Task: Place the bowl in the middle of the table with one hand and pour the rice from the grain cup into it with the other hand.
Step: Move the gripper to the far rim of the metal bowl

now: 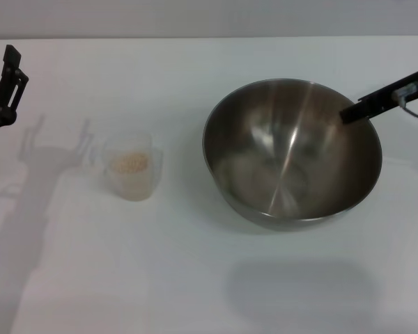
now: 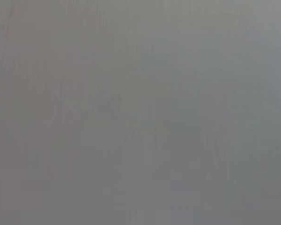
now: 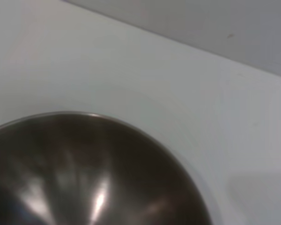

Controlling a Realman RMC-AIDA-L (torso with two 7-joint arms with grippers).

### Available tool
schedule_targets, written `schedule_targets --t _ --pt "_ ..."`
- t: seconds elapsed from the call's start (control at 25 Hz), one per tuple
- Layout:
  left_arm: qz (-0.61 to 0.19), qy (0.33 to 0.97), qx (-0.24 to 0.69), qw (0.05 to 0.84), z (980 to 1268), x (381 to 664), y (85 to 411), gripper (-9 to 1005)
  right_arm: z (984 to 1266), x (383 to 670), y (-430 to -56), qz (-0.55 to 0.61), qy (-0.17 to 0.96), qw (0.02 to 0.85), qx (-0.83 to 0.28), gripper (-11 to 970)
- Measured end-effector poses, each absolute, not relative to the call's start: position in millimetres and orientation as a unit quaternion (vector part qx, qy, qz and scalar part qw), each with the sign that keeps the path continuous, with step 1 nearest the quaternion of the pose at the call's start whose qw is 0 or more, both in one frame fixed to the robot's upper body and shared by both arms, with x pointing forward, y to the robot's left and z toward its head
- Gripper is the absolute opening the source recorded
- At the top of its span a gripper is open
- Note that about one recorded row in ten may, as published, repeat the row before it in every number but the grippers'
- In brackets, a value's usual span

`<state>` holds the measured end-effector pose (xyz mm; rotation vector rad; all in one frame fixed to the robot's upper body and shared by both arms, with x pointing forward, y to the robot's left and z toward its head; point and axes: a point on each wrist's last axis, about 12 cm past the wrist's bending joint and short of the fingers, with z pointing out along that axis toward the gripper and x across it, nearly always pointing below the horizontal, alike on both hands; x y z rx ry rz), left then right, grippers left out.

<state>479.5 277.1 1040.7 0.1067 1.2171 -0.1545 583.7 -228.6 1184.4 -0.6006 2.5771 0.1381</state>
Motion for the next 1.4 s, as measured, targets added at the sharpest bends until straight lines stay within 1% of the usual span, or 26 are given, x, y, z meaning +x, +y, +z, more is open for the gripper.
schedule_targets --t 0.32,0.4,0.76,0.88,1.16,1.4 --pt "-0.073 0.571 0.051 0.816 1040.5 479.2 276.4 829 1165.6 588.9 -226.7 0.060 0.946 0.225 -0.225 652" --pt "-0.073 0.571 0.050 0.816 1040.6 479.4 276.6 829 1158.1 592.2 -226.9 0.061 0.947 0.219 -0.227 639" --pt "-0.073 0.570 0.049 0.817 1040.9 479.9 276.3 829 1148.1 597.4 -225.3 0.067 0.948 0.210 -0.231 582" --pt "-0.073 0.570 0.049 0.817 1040.9 479.9 276.5 829 1148.2 597.8 -224.8 0.067 0.947 0.210 -0.233 363" --pt "-0.072 0.567 0.048 0.819 1042.1 481.0 277.2 830 1150.4 599.4 -225.1 0.066 0.945 0.221 -0.233 216" --pt "-0.072 0.565 0.049 0.821 1043.0 481.2 277.1 829 1158.8 604.0 -227.5 0.066 0.933 0.271 -0.226 94"
